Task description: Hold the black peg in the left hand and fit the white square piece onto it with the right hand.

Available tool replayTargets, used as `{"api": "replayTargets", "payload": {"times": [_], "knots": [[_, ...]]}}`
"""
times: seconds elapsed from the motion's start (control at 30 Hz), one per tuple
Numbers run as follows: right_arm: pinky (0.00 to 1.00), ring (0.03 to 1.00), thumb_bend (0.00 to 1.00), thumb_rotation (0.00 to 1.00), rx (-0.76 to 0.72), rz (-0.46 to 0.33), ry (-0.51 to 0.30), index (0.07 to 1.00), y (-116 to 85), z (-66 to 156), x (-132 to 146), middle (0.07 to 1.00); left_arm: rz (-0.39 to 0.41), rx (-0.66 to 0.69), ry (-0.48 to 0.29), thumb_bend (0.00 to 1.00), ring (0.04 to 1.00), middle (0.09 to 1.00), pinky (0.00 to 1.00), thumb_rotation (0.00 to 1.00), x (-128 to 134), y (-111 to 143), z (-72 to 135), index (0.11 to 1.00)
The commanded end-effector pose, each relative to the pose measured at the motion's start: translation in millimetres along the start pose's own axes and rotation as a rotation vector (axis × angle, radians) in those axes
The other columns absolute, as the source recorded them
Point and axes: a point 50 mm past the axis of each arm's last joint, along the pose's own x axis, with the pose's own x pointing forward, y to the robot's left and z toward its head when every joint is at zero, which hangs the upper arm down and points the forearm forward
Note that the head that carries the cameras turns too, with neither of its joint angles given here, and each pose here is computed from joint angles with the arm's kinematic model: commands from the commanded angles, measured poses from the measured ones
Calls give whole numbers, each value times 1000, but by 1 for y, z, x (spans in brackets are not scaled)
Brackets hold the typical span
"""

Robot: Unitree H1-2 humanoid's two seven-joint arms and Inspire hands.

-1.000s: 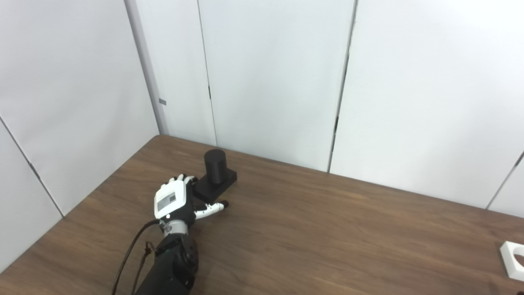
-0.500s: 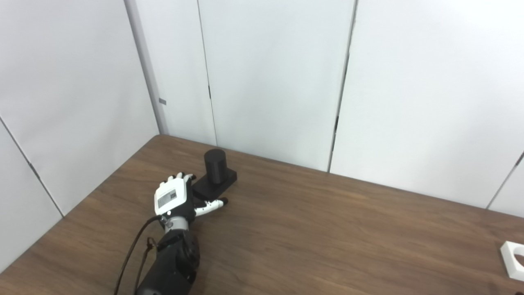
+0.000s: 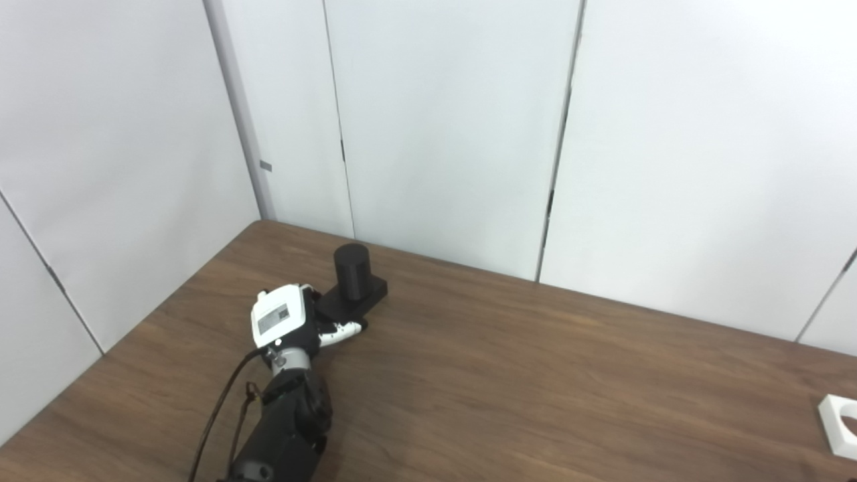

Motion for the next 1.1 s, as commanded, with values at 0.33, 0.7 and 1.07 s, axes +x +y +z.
{"api": "replayTargets", "payload": {"times": [0.33,0.7,1.07], "knots": [[1000,1000,775,1000,-38,-2,94,1000,-15,-15,-55,990,188,-108,-87,539,815,740,1000,79,26,25,24,484],[1000,1000,712,1000,-31,-11,94,1000,-8,-16,-52,966,166,-148,-133,523,795,714,1000,54,18,27,13,483],[1000,1000,682,1000,-32,-4,81,1000,-4,-12,-54,962,37,-210,-429,522,930,834,1000,64,-61,41,18,485]]}}
